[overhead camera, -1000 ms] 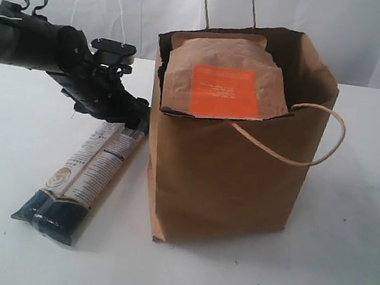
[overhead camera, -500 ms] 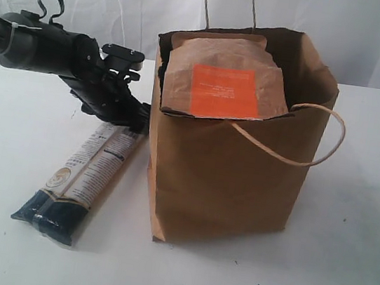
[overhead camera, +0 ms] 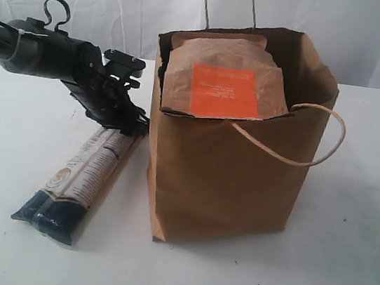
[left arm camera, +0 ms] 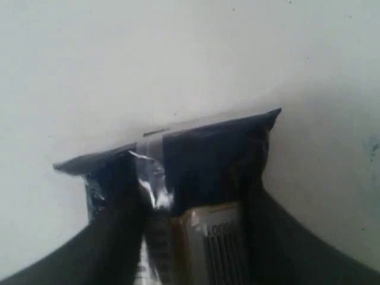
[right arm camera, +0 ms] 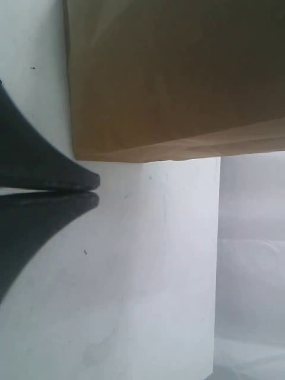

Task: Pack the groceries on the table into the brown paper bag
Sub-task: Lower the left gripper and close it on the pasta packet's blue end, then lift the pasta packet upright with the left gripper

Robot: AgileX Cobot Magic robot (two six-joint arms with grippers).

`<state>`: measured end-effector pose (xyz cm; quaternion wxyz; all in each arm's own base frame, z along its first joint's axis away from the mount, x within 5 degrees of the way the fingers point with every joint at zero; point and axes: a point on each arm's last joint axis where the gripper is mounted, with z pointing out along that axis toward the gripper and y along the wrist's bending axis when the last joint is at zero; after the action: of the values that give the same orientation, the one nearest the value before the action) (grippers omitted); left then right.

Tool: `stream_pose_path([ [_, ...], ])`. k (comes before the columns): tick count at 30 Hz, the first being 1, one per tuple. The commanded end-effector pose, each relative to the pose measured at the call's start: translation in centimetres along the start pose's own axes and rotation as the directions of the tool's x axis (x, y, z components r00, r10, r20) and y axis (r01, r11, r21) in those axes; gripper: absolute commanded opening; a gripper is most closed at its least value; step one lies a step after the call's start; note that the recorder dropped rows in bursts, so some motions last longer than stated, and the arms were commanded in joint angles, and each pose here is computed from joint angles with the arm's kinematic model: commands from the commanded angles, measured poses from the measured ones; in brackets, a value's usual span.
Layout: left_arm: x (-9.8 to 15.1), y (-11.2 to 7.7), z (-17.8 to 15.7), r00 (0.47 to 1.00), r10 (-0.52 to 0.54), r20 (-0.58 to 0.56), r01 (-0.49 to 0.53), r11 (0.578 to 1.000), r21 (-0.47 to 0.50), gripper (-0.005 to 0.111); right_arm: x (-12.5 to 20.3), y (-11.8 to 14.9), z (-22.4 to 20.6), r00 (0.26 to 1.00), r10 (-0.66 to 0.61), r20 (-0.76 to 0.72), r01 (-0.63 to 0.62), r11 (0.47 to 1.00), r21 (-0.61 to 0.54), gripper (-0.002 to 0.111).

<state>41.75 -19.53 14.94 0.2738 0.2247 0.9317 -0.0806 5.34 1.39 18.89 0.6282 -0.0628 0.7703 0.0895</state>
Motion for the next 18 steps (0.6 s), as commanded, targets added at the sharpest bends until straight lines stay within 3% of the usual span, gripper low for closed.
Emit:
stream_pose_path([
  [1, 1.7, -0.3, 1.1, 0.993, -0.019, -0.12, 0.021, 1.0, 0.018, 0.003, 0.0, -0.1, 0.0, 1.0, -0.004, 0.013, 0.004, 1.0, 0.007, 0.0],
  [8, 1.6, -0.3, 0.2, 0.99, -0.006, -0.144, 0.008, 1.0, 0.017, 0.001, 0.0, -0.1, 0.0, 1.0, -0.004, 0.013, 0.004, 1.0, 0.007, 0.0],
  [18, -1.5, 0.6, -7.8, 0.999, 0.031, -0.021, -0.031, 0.999, -0.025, 0.001, 0.0, -0.1, 0.0, 1.0, -0.004, 0.013, 0.004, 1.0, 0.007, 0.0],
])
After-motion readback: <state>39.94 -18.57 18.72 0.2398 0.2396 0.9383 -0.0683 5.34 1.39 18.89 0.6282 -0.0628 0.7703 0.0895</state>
